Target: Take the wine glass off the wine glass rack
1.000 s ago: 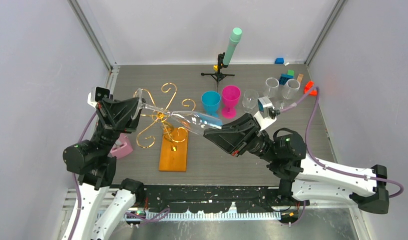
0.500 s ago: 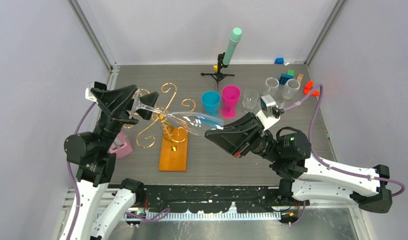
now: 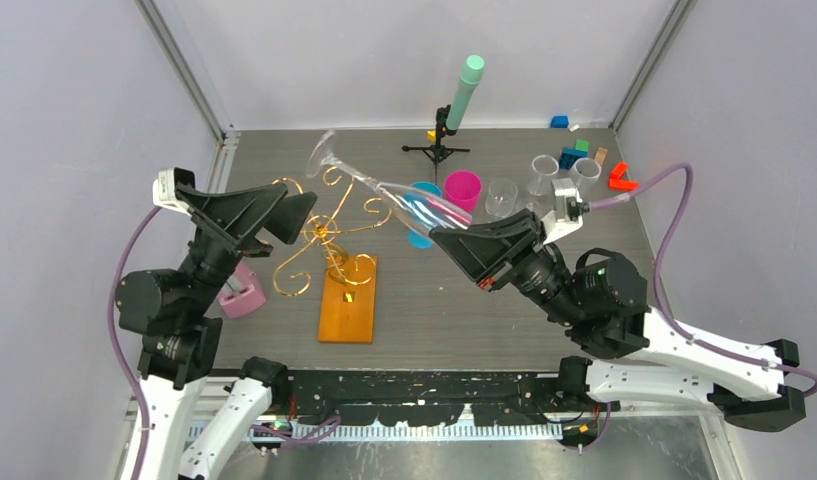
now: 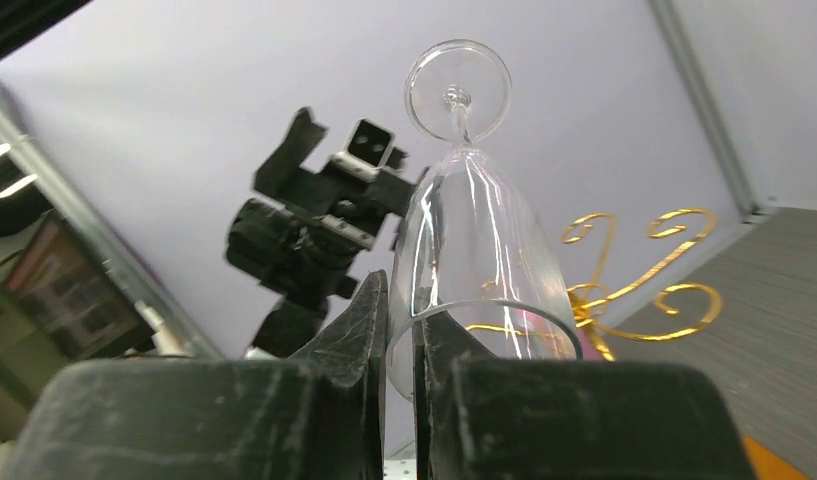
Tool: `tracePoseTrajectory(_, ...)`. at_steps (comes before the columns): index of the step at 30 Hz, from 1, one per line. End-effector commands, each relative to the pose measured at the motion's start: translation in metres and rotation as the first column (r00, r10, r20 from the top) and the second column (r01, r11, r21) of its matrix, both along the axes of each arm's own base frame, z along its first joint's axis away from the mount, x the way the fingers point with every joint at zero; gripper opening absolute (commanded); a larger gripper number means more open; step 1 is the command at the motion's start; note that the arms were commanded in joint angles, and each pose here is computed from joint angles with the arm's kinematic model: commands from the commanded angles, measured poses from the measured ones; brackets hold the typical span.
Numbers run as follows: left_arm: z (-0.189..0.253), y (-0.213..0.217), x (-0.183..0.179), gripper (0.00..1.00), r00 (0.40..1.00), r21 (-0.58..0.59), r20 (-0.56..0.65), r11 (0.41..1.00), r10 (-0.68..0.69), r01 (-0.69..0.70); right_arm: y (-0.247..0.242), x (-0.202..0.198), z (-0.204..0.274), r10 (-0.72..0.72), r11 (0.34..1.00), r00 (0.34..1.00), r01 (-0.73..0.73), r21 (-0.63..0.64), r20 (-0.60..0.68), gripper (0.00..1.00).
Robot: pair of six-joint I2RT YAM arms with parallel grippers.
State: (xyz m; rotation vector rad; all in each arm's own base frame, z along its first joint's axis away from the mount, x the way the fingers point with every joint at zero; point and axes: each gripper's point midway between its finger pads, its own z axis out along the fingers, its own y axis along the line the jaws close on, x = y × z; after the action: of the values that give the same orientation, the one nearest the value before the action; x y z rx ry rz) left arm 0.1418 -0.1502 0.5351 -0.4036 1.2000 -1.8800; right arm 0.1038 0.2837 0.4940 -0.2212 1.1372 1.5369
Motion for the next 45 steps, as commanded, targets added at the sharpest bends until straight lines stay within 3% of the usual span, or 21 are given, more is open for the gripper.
tracePoseTrajectory(1, -0.002, -0.003, -0.007, 1.00, 0.993, 0.160, 0.106, 0.984, 0.057, -0.073, -0.033, 0.032, 0.010, -0.221, 0.975, 0.972, 0.219, -0.038, -0.084, 0.00)
tracePoseTrajectory(6, -0.012, -0.003, -0.002, 1.00, 0.973, 0.373, 0.194, 0.907, 0.128, -0.194, -0.056, 0.067, -0.027, -0.464, 0.871, 0.870, 0.413, -0.265, -0.170, 0.00)
tracePoseTrajectory(11, -0.034, 0.027, 0.016, 1.00, 0.920, 0.574, 0.229, 0.719, 0.318, -0.391, -0.086, 0.085, -0.068, -0.652, 0.697, 0.744, 0.513, -0.501, -0.146, 0.00)
tracePoseTrajectory(13, -0.042, 0.041, 0.021, 1.00, 0.889, 0.626, 0.246, 0.637, 0.385, -0.449, -0.092, 0.085, -0.076, -0.674, 0.655, 0.728, 0.510, -0.558, -0.125, 0.00)
tracePoseTrajectory(17, -0.054, 0.065, 0.031, 1.00, 0.832, 0.700, 0.286, 0.490, 0.475, -0.520, -0.095, 0.081, -0.095, -0.673, 0.565, 0.736, 0.450, -0.692, -0.072, 0.00)
tracePoseTrajectory(18, -0.057, 0.070, 0.033, 1.00, 0.822, 0.717, 0.295, 0.456, 0.487, -0.527, -0.095, 0.078, -0.090, -0.665, 0.568, 0.743, 0.437, -0.697, -0.076, 0.01)
tracePoseTrajectory(23, -0.072, 0.094, 0.041, 1.00, 0.765, 0.781, 0.321, 0.301, 0.558, -0.547, -0.081, 0.063, -0.116, -0.580, 0.486, 0.812, 0.288, -0.825, -0.058, 0.00)
tracePoseTrajectory(29, -0.074, 0.110, 0.044, 1.00, 0.715, 0.784, 0.379, 0.207, 0.588, -0.586, -0.058, 0.053, -0.140, -0.493, 0.410, 0.867, 0.163, -0.898, -0.068, 0.00)
tracePoseTrajectory(34, -0.078, 0.106, 0.055, 1.00, 0.721, 0.791, 0.399, 0.186, 0.566, -0.584, -0.049, 0.066, -0.182, -0.502, 0.256, 0.859, 0.042, -0.966, -0.095, 0.00)
tracePoseTrajectory(37, -0.082, 0.098, 0.059, 1.00, 0.745, 0.800, 0.418, 0.178, 0.520, -0.573, -0.071, 0.097, -0.209, -0.594, 0.172, 0.799, 0.018, -0.985, -0.089, 0.00)
tracePoseTrajectory(45, -0.093, 0.095, 0.064, 1.00, 0.769, 0.827, 0.436, 0.129, 0.467, -0.547, -0.140, 0.154, -0.258, -0.781, 0.076, 0.612, -0.101, -0.992, -0.122, 0.00)
